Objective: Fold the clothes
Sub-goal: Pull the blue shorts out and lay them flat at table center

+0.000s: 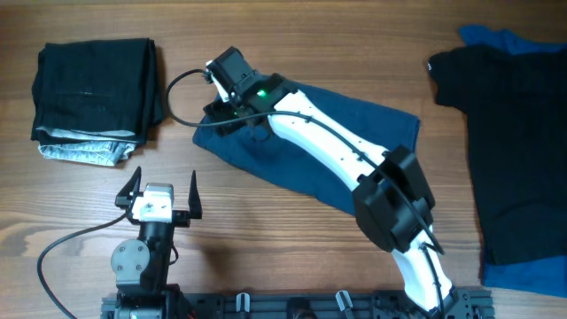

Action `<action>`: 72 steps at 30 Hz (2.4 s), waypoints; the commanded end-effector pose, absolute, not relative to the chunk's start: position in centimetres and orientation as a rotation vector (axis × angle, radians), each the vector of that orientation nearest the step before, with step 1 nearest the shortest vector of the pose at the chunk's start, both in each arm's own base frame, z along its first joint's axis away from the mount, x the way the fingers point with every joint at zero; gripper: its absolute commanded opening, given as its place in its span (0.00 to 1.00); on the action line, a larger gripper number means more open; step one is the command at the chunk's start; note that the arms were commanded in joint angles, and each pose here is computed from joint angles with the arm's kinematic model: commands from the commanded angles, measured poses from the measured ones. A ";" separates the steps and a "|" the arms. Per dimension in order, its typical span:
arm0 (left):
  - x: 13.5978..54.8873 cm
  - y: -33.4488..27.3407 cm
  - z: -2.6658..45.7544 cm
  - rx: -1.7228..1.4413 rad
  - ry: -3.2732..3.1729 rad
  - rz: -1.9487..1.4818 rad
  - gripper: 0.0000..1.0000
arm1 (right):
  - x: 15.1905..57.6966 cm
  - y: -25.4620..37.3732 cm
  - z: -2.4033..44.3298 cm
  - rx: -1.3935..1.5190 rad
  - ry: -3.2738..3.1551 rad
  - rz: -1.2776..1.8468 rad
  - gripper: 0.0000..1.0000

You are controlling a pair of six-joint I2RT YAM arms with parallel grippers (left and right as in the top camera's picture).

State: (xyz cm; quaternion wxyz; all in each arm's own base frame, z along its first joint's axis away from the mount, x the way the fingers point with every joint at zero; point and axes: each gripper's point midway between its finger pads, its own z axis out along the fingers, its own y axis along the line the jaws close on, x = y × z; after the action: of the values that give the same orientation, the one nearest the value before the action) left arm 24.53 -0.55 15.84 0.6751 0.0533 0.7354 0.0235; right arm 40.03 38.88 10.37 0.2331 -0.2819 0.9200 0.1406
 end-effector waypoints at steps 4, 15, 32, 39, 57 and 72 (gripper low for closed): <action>24.5 -0.9 15.6 0.146 1.654 0.051 1.00 | 39.9 25.4 23.2 -0.484 2.557 0.338 0.84; 24.5 -0.9 15.6 0.146 1.654 0.051 1.00 | 36.1 -2.2 22.3 0.444 2.906 0.153 1.00; 24.5 -0.9 15.6 0.146 1.654 0.051 1.00 | 32.6 -2.6 9.5 0.657 3.060 0.395 0.17; 24.5 -0.9 15.6 0.146 1.654 0.051 1.00 | 35.2 0.2 5.3 0.465 2.961 0.377 0.04; 24.5 -0.9 15.6 0.146 1.654 0.051 1.00 | 39.2 -2.4 -6.8 0.610 2.937 -0.088 0.04; 24.5 -0.9 15.6 0.146 1.654 0.051 1.00 | 49.4 -2.5 5.3 0.380 2.691 -0.044 0.28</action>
State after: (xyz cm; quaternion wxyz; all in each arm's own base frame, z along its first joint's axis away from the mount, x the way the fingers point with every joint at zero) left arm 24.53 -0.56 15.84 0.6751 0.0534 0.7354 0.0233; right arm 46.64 -2.32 0.81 0.1711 0.1442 0.9745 -0.0186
